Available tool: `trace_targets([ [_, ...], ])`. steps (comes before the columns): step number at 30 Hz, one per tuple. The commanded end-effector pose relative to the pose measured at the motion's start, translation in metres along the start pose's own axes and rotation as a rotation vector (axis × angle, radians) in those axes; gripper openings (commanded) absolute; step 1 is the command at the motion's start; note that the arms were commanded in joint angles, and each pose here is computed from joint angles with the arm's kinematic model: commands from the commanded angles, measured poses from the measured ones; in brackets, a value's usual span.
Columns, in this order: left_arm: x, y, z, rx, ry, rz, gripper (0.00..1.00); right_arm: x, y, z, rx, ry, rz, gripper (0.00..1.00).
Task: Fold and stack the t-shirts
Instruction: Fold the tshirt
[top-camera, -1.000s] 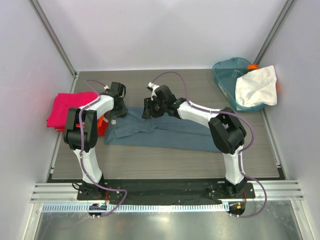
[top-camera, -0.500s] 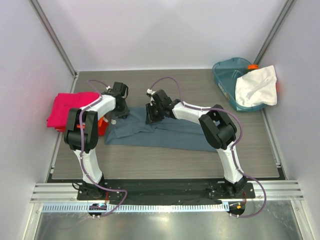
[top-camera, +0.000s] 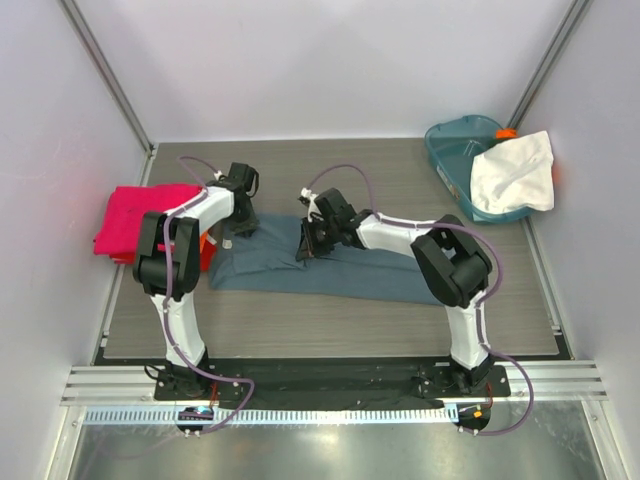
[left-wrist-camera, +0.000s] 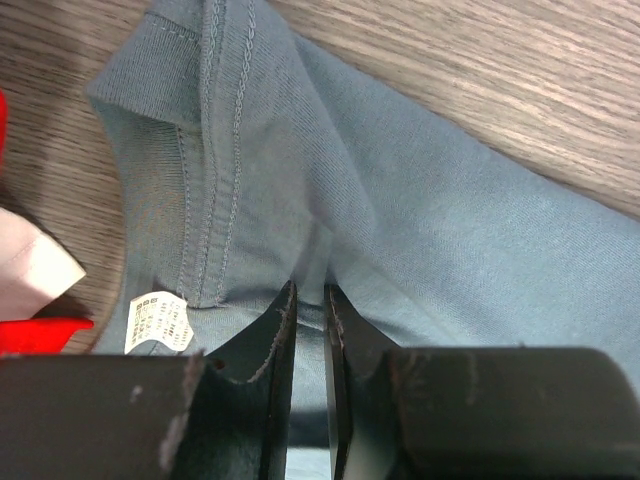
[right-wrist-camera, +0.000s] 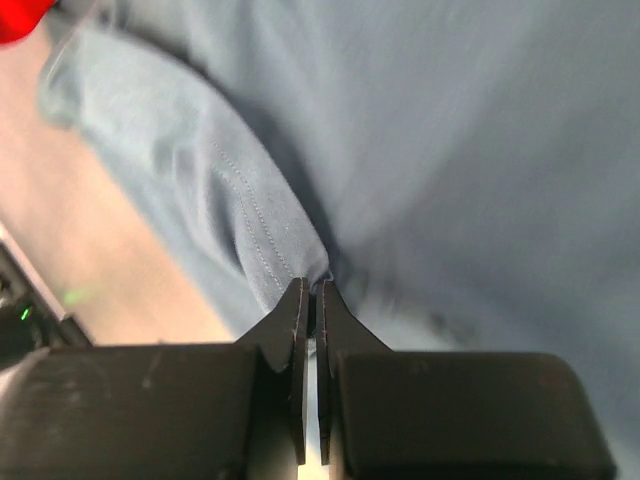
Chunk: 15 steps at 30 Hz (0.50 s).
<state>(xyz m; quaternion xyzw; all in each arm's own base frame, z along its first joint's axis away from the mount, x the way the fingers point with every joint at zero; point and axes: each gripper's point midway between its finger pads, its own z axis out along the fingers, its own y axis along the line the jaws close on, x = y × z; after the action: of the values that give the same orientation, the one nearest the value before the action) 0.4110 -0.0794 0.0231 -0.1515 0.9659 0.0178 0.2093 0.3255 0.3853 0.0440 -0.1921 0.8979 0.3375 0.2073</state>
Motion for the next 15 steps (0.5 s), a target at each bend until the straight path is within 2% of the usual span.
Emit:
trace_targets([
  [1, -0.002, 0.009, 0.004, -0.047, 0.005, 0.015, 0.18, -0.01, 0.035, -0.034, -0.12, -0.072, -0.024, 0.01],
  [5, -0.002, 0.011, 0.007, -0.058, 0.006, 0.018, 0.18, 0.015, 0.034, -0.046, -0.142, -0.039, -0.021, 0.03],
  [8, -0.001, 0.013, 0.009, -0.066, 0.011, 0.014, 0.18, 0.037, 0.041, -0.052, -0.201, 0.002, -0.007, 0.12],
  [12, -0.003, 0.013, 0.007, -0.058, 0.01, 0.008, 0.18, 0.061, 0.048, -0.057, -0.249, 0.038, -0.012, 0.47],
  [15, -0.006, 0.012, 0.004, -0.052, 0.004, 0.005, 0.18, 0.064, 0.048, -0.065, -0.245, 0.022, -0.019, 0.52],
])
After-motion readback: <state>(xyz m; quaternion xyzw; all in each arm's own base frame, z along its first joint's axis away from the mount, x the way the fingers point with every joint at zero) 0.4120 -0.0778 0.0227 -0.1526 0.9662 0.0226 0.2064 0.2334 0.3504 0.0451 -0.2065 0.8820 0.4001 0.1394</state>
